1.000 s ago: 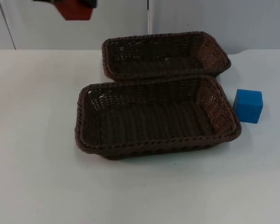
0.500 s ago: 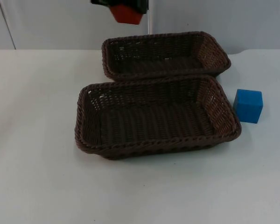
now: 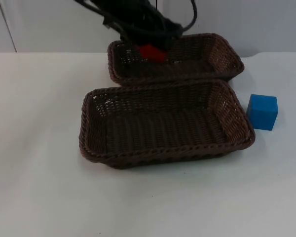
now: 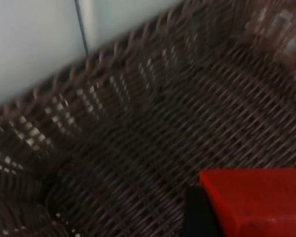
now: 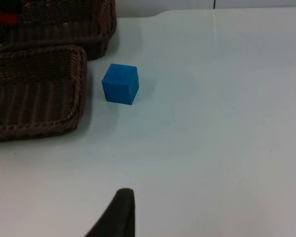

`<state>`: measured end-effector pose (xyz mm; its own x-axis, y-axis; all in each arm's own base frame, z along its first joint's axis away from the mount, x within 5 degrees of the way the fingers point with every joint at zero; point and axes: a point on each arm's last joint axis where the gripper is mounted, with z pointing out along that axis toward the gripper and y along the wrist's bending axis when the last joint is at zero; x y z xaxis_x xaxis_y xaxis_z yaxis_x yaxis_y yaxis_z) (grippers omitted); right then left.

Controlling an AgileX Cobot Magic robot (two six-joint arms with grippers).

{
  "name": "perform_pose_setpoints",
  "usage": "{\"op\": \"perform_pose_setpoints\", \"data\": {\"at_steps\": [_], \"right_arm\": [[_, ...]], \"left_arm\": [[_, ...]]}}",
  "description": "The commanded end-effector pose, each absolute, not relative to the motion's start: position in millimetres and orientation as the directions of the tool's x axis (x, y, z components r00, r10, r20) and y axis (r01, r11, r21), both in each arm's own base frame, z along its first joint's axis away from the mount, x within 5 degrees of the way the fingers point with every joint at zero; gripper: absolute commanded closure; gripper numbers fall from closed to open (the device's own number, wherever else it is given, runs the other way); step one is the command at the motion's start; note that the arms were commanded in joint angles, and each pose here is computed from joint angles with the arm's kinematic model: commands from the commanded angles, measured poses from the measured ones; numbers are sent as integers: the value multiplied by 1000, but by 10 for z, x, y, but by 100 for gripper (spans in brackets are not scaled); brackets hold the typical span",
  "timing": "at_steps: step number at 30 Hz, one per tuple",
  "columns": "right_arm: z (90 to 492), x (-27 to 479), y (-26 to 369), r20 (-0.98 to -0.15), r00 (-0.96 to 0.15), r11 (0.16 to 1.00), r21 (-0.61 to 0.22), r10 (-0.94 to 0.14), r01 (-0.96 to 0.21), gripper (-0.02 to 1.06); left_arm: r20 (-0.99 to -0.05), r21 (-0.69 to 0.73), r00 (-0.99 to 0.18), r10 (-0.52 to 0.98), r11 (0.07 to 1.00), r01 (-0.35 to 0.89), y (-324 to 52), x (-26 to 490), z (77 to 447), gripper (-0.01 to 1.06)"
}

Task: Pick up one cube with the left hand and place it into the upper basket. Pick up one cube with the right hand and place it into the lower basket.

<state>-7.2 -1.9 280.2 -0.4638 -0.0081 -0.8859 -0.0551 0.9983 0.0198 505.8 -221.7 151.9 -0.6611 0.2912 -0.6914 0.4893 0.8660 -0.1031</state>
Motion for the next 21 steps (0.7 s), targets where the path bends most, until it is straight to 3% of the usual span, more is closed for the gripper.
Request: {"op": "perform_pose_setpoints", "data": {"at_steps": [1, 21], "right_arm": [[2803, -73, -19, -890, -457, 998, 19, -9, -56, -1], [2803, -73, -19, -890, -457, 998, 19, -9, -56, -1]], "left_arm": [[-717, -91, -638, 280, 870, 485, -2240, 5105, 1463, 105], [-752, -43, -598, 277, 885, 464, -2232, 5203, 1110, 105]]}}
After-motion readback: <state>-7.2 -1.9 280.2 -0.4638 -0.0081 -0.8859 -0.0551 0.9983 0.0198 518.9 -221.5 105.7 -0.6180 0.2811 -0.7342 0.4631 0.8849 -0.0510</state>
